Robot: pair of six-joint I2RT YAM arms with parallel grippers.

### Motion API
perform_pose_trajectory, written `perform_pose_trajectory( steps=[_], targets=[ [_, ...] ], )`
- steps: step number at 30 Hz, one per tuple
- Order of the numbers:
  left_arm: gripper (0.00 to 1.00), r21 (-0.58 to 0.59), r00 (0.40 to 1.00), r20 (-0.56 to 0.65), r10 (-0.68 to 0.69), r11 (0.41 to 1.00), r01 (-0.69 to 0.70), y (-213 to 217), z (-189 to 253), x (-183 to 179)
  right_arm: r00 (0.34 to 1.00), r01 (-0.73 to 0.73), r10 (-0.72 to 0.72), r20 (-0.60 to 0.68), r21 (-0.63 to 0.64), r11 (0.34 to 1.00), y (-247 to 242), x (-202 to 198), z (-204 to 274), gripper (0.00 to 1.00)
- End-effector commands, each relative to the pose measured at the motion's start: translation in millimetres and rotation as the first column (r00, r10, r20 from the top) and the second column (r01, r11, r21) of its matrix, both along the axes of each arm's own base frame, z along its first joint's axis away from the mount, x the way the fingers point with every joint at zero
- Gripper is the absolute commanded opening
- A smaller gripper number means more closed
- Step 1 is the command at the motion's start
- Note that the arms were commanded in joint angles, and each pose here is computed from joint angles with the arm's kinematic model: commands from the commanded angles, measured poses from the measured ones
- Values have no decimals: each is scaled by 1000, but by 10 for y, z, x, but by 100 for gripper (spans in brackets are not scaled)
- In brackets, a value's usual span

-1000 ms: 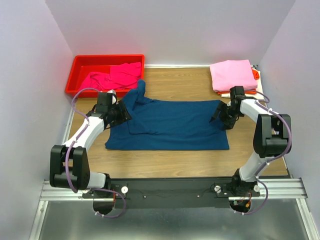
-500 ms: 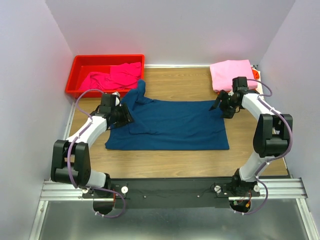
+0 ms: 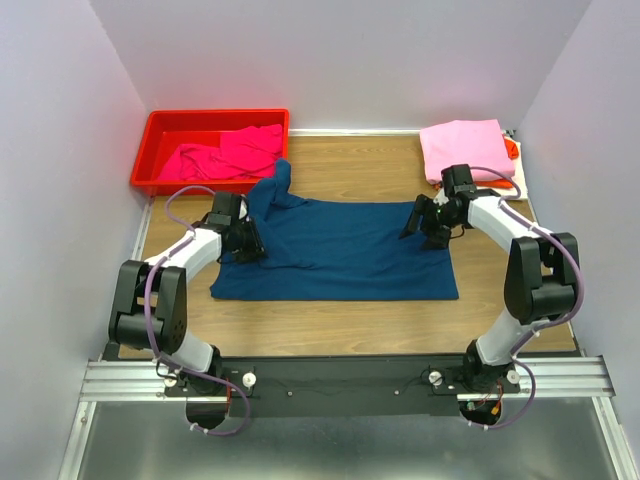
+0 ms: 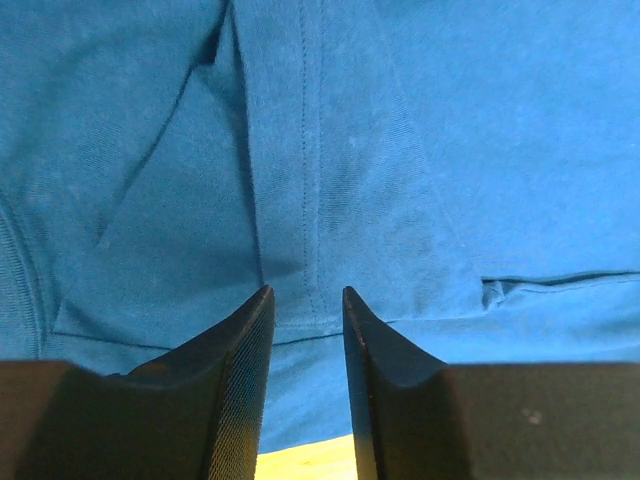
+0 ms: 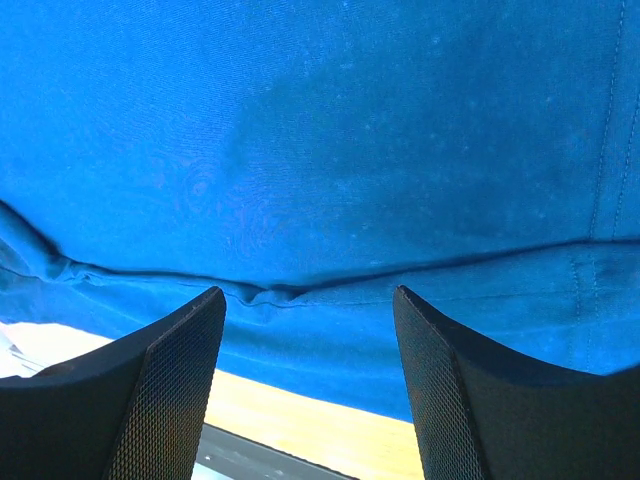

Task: Fold and stack the t-shirts
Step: Fold the tshirt

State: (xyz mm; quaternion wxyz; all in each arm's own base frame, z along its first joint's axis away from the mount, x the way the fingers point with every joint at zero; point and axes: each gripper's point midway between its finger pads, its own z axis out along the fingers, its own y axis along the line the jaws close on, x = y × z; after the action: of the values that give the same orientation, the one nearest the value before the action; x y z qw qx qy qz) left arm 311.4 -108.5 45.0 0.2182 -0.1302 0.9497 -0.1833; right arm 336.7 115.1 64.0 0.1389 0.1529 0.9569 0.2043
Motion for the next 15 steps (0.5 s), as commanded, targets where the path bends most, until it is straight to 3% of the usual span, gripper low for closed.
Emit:
perform_pose_trajectory(
  steps=[1,15],
  targets=[
    [37,57,999,-48,-4,998,7,37,-139,-97,997,-57,58,-50,12,998,70,-143,-125,75],
    [42,134,998,-54,26,991,-18,122,-136,-156,987,-91,89,-136,-11,996,52,-397,-403,75]
  ],
)
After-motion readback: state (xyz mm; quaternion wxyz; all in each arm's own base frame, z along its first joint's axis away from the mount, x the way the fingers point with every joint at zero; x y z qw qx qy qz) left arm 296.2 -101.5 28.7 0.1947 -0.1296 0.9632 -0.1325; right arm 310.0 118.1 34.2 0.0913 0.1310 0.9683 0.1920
